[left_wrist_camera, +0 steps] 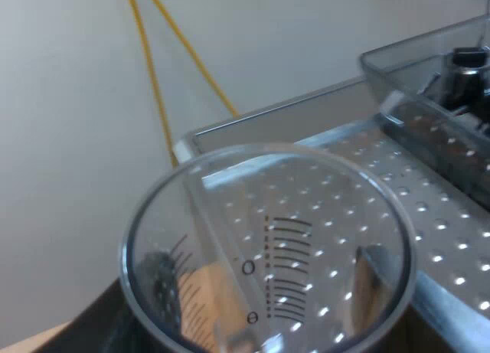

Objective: Pour the beans into the coffee machine

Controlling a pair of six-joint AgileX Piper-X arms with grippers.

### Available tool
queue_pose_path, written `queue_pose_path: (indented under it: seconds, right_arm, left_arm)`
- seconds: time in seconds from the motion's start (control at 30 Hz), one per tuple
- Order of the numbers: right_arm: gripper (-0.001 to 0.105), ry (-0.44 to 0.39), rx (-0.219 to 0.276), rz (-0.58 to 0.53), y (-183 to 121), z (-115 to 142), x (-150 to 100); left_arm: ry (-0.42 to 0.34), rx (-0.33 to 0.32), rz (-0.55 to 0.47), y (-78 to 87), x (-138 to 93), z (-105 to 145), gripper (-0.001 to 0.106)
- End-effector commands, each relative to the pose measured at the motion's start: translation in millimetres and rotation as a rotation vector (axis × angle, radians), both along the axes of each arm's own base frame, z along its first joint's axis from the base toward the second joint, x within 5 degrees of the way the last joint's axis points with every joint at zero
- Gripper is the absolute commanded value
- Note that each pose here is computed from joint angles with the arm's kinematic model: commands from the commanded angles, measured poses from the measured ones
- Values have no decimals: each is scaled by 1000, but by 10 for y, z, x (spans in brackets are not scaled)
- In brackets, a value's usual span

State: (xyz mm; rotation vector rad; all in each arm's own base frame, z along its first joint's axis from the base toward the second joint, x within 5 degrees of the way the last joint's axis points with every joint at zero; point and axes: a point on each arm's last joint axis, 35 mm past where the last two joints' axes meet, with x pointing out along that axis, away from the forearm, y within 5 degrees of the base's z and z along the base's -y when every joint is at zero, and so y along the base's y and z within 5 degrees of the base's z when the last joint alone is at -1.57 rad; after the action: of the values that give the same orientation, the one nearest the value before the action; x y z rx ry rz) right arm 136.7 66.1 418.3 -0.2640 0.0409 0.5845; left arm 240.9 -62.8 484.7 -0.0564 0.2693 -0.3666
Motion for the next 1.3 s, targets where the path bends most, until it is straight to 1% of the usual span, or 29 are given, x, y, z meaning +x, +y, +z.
queue_pose_path:
  seconds: [0.03, 0.1, 0.13, 0.2, 0.3, 0.37, 0.43, 0.53, 0.57, 0.67, 0.73, 0.83, 0.9, 0.97, 1.07, 1.13, 1.2, 1.3]
  right_arm:
    - [64, -103, 23, -13, -19, 155, -33]
    - [64, -150, 19, -38, -27, 198, -29]
    - [64, -157, 19, -44, -29, 204, -28]
    - [64, -174, 25, -49, -31, 224, -28]
    - [64, -178, 26, -49, -31, 228, -28]
    - [64, -178, 26, -49, -31, 228, -28]
    - [64, -178, 26, -49, -31, 228, -28]
    - [64, -175, 25, -49, -31, 224, -28]
    - [64, -175, 25, -49, -31, 224, -28]
    - [64, -175, 25, -49, -31, 224, -28]
    - [64, -175, 25, -49, -31, 224, -28]
    - [64, -175, 25, -49, -31, 224, -28]
    - [64, -175, 25, -49, -31, 224, -28]
    - [64, -175, 25, -49, -31, 224, -28]
    - [64, -175, 25, -49, -31, 224, -28]
    - [64, -175, 25, -49, -31, 224, -28]
    - [64, -175, 25, -49, -31, 224, -28]
    - [64, -173, 24, -49, -31, 222, -28]
  left_arm:
    - [-18, -6, -8, -97, 66, 66, 24]
    - [-16, 0, -22, -214, 158, 90, 24]
    - [-16, 0, -23, -229, 175, 95, 24]
    - [-17, 1, -40, -321, 272, 130, 24]
    - [-18, 2, -51, -407, 398, 163, 24]
    - [-18, 2, -51, -426, 455, 173, 24]
    - [-18, 2, -51, -430, 464, 175, 24]
    - [-23, 34, -54, -508, 687, 199, 24]
    - [-21, 35, -54, -512, 701, 200, 24]
    - [9, 49, -53, -550, 808, 184, 24]
    - [35, 75, -59, -582, 898, 161, 24]
    - [65, 96, -34, -634, 1003, 130, 24]
    - [67, 106, -30, -669, 1053, 114, 24]
    - [67, 107, -45, -737, 1080, 104, 24]
    - [62, 125, -30, -853, 1101, 93, 24]
    - [47, 172, -22, -952, 1124, 76, 24]
    - [34, 203, -32, -1034, 1134, 71, 24]
    - [21, 230, -36, -1157, 1169, 61, 24]
